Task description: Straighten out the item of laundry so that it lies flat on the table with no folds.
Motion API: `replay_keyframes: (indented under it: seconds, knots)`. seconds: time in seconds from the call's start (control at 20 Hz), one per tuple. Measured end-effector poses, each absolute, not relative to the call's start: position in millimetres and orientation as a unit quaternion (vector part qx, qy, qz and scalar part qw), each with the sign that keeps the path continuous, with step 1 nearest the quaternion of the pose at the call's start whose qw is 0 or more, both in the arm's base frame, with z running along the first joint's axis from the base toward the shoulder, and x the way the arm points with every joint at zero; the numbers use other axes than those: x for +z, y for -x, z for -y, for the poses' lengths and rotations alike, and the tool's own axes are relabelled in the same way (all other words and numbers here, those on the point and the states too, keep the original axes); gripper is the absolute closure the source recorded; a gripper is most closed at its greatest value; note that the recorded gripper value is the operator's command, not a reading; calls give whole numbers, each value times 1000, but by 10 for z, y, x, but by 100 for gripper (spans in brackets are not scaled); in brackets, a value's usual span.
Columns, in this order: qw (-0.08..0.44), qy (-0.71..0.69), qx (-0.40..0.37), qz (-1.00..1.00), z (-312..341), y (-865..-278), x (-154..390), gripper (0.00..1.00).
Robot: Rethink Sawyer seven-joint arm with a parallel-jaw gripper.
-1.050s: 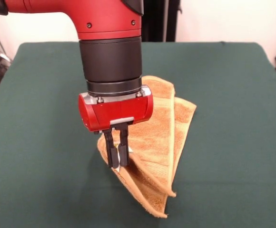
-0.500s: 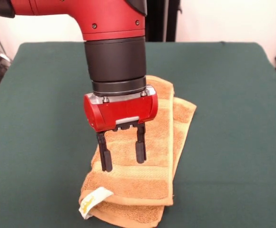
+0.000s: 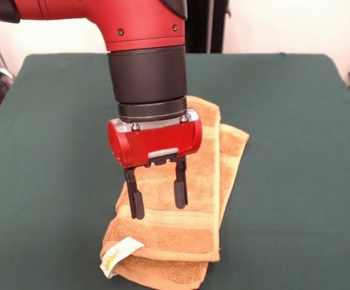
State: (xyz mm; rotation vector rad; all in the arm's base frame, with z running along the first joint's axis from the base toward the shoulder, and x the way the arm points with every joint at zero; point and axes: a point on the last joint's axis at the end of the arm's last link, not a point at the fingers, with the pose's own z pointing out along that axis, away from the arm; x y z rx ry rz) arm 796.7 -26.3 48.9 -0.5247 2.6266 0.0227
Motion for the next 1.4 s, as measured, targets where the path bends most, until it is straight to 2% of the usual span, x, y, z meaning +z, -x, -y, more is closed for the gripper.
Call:
replay_keyframes:
  seconds: [0.45,0.65,0.9,1.1,1.4]
  knots:
    - [194,180,24,-964,23,-7917,437,0]
    - [170,194,22,-966,-399,-7885,216,0]
    - [142,206,33,-968,-1407,-7785,-279,0]
    - [130,204,30,-970,-1845,-7695,-592,0]
    - [134,191,-21,-972,-1962,-7823,-568,0]
